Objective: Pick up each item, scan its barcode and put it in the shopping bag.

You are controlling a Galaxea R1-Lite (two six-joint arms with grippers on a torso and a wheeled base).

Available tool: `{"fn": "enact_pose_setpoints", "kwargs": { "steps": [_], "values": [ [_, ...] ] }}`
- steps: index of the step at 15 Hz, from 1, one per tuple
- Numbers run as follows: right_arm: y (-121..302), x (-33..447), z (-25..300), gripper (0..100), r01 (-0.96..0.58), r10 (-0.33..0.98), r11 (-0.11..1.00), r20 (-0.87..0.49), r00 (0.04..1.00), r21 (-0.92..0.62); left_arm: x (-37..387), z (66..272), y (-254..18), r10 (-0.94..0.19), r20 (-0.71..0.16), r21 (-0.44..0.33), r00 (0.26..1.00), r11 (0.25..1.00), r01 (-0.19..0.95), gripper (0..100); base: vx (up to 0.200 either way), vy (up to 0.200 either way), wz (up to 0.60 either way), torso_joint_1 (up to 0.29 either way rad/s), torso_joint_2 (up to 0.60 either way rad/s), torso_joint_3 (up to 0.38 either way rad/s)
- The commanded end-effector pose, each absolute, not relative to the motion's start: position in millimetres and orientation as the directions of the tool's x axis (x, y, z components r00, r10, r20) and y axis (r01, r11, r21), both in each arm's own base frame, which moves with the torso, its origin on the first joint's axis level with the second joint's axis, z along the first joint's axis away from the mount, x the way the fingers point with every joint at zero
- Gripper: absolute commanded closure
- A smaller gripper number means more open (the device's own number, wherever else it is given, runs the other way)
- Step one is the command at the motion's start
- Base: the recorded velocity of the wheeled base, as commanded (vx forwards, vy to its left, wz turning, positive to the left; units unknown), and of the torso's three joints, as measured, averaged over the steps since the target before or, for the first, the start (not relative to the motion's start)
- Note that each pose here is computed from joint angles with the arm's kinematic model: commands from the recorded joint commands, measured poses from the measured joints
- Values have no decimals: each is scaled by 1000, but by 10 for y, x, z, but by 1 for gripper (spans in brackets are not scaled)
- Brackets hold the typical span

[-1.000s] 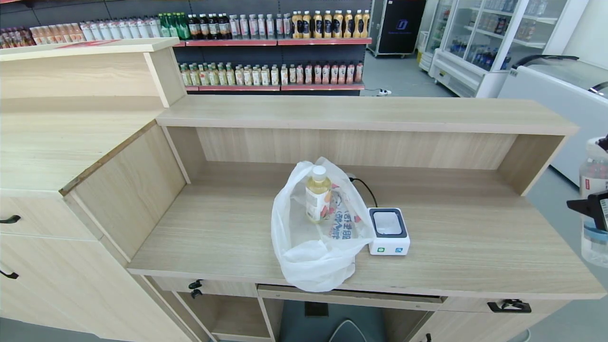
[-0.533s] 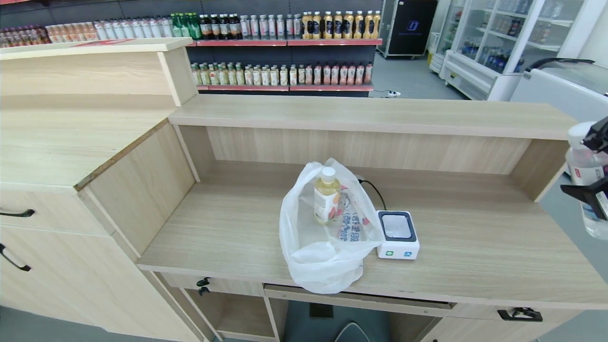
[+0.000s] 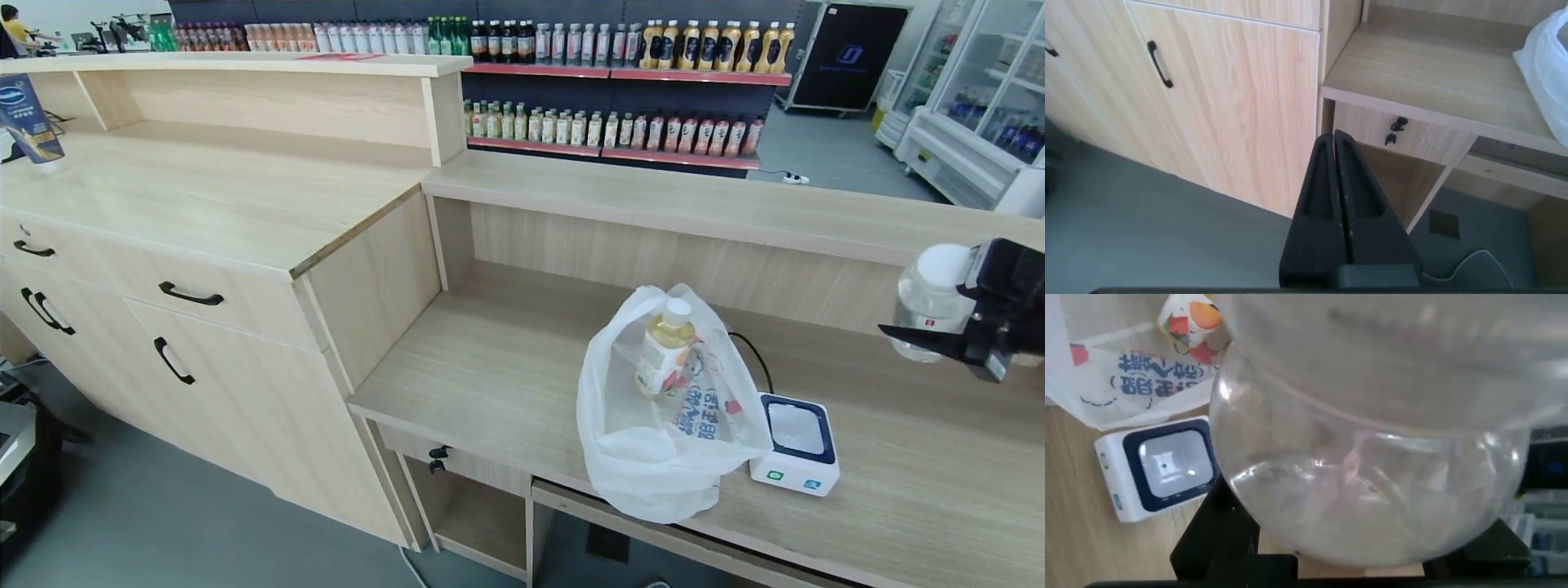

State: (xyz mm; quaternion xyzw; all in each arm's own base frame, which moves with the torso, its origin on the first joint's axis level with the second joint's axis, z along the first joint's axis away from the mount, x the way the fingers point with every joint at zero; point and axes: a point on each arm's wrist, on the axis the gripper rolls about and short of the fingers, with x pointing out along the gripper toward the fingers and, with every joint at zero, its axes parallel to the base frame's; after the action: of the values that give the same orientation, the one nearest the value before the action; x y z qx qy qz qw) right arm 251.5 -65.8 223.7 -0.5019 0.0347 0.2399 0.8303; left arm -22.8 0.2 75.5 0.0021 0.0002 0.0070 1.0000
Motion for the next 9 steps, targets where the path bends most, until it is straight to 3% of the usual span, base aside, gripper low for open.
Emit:
{"fn": "enact_pose_setpoints", "kwargs": {
  "steps": [1, 9],
  "values": [
    [-798, 2603, 2047, 100, -474, 400, 336, -333, 854, -814, -228, 755, 2, 14, 0, 3, 1000, 1000, -14, 100, 0, 0, 0, 0, 0, 0],
    [-878, 2553, 1699, 100, -504, 536, 172, -348, 769, -847, -228, 755, 1, 15, 0, 5, 1000, 1000, -15, 100, 0, 0, 0, 0, 0, 0]
  ]
}}
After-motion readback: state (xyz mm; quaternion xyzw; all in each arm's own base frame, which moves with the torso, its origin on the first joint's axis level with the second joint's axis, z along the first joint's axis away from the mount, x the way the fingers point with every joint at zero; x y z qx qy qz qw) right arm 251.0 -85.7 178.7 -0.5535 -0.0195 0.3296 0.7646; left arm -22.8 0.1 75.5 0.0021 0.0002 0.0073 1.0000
